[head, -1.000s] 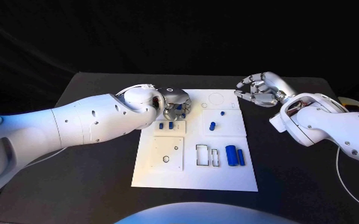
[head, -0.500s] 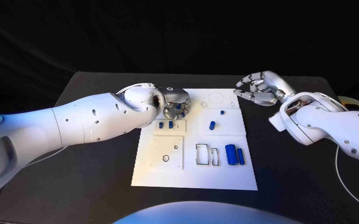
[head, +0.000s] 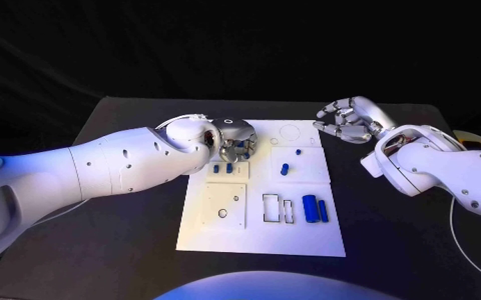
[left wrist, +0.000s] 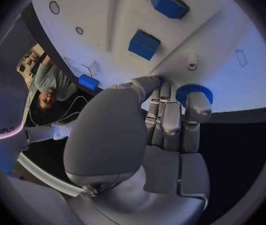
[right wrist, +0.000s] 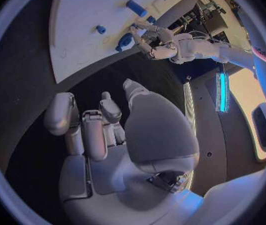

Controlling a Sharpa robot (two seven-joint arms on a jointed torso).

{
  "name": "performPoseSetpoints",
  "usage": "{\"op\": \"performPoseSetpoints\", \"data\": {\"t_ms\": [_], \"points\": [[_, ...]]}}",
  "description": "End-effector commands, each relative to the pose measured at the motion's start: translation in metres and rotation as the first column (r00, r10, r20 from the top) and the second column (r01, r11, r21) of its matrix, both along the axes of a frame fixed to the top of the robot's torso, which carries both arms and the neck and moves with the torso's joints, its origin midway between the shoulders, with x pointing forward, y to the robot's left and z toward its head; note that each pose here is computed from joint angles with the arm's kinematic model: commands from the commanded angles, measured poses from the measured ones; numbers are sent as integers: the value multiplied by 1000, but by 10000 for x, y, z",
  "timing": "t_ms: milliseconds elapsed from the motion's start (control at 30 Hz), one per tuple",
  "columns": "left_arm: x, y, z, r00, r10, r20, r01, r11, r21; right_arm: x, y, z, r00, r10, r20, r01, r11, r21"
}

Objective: Assemble the parts on the task board

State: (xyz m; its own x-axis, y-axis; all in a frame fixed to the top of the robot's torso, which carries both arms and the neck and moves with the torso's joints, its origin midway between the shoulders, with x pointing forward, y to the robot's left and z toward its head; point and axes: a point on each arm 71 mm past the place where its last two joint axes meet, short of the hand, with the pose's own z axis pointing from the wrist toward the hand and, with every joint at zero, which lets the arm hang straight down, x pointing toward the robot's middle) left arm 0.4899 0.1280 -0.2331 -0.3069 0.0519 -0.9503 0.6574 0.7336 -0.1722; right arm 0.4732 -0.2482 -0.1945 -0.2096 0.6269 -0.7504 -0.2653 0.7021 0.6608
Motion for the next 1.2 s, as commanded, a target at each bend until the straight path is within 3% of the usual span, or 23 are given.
{"op": "performPoseSetpoints", "data": {"t_ms": [33,233,367,800,1200], "points": [[-37,-17,71,1000,-21,9,22,998,-64,-4,13,2,1000,12,7,-12,1000,-1],[-73,110,207,1000,5,-17,-7,993,-120,-1,3,1,1000,9,7,-9,1000,-2],[-74,224,246,999,29,-39,-34,990,-134,0,-2,0,1000,7,7,-7,1000,-3],[-30,580,202,988,109,-110,-120,989,-90,1,-8,0,1000,5,6,-5,1000,-3],[6,671,158,981,146,-129,-153,987,-49,3,-5,-1,1000,6,7,-5,1000,-3]]}}
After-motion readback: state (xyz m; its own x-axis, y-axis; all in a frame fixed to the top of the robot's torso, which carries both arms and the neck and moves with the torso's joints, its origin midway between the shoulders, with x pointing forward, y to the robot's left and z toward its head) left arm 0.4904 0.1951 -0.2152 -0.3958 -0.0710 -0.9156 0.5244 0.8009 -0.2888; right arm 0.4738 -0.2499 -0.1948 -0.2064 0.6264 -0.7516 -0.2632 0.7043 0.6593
